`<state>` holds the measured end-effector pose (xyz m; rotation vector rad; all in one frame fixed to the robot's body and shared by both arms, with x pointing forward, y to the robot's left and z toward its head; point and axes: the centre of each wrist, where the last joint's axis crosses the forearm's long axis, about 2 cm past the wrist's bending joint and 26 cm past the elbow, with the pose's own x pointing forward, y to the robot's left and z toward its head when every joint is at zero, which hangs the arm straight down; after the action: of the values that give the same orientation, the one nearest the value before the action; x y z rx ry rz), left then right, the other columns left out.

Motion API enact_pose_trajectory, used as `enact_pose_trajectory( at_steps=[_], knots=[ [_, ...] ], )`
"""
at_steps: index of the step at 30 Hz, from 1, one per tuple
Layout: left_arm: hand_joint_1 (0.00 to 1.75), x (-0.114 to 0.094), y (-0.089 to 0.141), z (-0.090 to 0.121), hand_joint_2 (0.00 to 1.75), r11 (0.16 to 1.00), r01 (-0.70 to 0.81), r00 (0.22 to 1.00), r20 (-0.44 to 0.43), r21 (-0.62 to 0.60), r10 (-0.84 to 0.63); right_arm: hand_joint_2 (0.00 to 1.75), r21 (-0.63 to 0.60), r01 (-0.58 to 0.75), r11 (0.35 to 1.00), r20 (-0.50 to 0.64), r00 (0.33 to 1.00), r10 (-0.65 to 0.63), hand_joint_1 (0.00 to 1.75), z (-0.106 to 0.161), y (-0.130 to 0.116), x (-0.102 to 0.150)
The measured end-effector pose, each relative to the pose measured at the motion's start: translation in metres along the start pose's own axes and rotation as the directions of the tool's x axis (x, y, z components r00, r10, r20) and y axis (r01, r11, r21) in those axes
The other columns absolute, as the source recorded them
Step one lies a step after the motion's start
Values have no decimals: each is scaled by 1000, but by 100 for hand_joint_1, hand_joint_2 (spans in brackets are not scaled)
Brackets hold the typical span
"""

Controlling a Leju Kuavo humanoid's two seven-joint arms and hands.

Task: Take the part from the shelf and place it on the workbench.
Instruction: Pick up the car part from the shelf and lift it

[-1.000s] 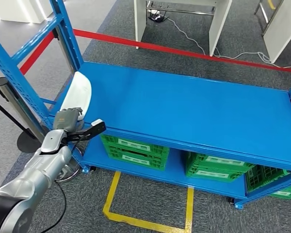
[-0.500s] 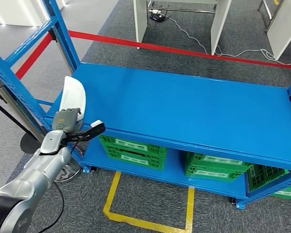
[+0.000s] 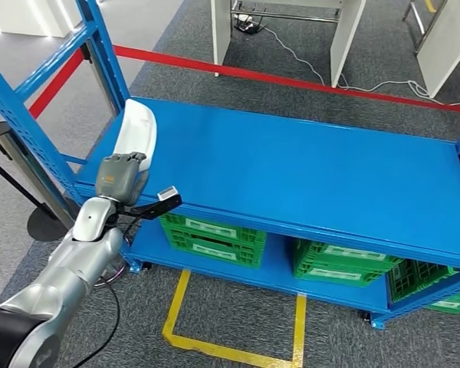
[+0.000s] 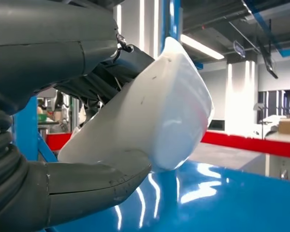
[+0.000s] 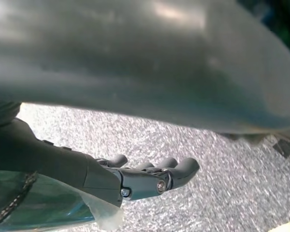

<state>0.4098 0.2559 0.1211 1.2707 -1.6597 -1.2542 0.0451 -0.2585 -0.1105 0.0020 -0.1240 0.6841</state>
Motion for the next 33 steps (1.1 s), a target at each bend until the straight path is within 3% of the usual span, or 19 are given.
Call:
enact_pose_trajectory(
  at_steps=[9, 13, 16, 24, 33],
  knots=[
    [175, 16, 7, -6, 175, 998, -36, 998, 59, 58, 33, 0, 0, 5, 1000, -2, 1000, -5, 0, 0, 0, -1],
    [175, 47, 23, -22, 175, 973, -166, 981, 128, 160, 147, 0, 1, 13, 1000, -2, 1000, -13, 0, 0, 0, -1],
    [175, 79, 38, -27, 175, 907, -334, 940, 159, 257, 302, 0, 1, 32, 999, -3, 999, -32, 0, 0, 0, -1],
    [175, 146, 76, -7, 175, 625, -692, 722, 337, 362, 604, 0, 7, 91, 996, -8, 996, -91, 0, 0, 3, -2],
    [175, 164, 97, 24, 175, 289, -928, 370, 477, 235, 797, 0, 13, 153, 988, -10, 988, -153, 0, 0, 8, -3]
  ],
)
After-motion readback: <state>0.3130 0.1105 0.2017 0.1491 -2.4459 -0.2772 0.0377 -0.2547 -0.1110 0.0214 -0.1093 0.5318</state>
